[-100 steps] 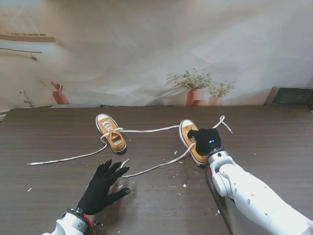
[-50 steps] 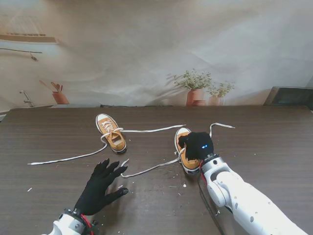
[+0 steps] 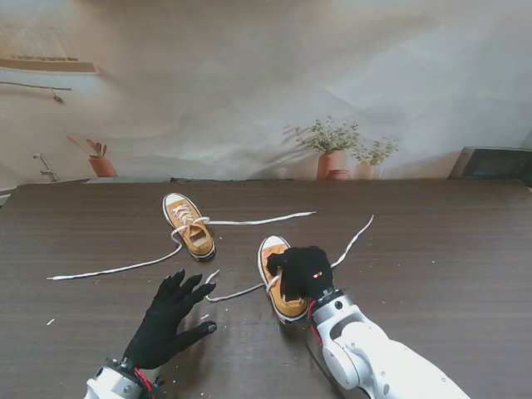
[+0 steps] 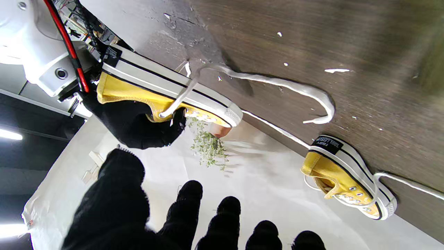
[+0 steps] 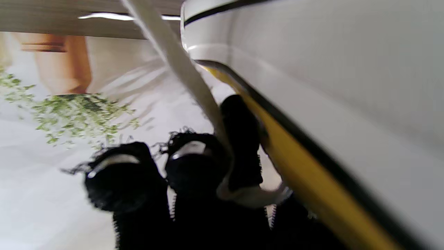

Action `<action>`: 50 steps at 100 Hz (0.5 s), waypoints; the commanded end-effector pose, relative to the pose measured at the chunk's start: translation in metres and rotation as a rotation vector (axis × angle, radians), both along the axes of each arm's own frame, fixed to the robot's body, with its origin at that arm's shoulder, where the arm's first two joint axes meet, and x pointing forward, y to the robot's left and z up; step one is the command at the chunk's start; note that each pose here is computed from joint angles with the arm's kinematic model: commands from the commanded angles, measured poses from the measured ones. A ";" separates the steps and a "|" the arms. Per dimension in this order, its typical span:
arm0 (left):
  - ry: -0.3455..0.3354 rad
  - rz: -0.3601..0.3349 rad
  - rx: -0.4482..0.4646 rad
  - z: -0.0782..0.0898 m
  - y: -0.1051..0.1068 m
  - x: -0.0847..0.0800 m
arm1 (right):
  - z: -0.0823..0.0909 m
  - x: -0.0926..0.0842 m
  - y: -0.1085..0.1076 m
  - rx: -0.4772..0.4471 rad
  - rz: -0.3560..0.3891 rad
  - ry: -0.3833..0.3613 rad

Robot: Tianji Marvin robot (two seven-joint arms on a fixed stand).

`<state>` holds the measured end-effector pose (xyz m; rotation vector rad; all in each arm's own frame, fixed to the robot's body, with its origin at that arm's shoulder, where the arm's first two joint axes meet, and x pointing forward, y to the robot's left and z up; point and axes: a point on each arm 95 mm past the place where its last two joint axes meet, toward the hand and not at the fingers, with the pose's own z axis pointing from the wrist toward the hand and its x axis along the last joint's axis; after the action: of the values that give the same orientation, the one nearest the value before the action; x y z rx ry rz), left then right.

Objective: Tie the shoelaces into a bow on the shoes

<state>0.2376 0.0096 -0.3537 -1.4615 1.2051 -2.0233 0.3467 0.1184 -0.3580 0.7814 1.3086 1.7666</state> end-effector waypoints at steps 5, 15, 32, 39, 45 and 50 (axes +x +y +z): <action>-0.005 -0.014 -0.001 0.003 -0.002 -0.002 | 0.018 -0.013 0.029 0.064 0.056 -0.005; -0.013 -0.014 -0.004 0.005 -0.001 -0.003 | 0.026 -0.022 0.046 0.110 0.087 0.006; -0.024 -0.012 -0.009 0.007 0.000 -0.005 | 0.039 -0.035 0.068 0.186 0.134 0.007; -0.027 -0.013 -0.012 0.008 0.001 -0.006 | 0.041 -0.039 0.073 0.198 0.151 0.001; -0.030 -0.012 -0.012 0.008 0.002 -0.007 | 0.041 -0.040 0.072 0.186 0.149 -0.016; -0.032 -0.012 -0.011 0.008 0.003 -0.007 | 0.038 -0.040 0.069 0.169 0.137 -0.029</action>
<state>0.2325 0.0140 -0.3474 -1.4296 1.1808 -2.0519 0.3060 0.1877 -0.3243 0.7999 1.2402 2.0202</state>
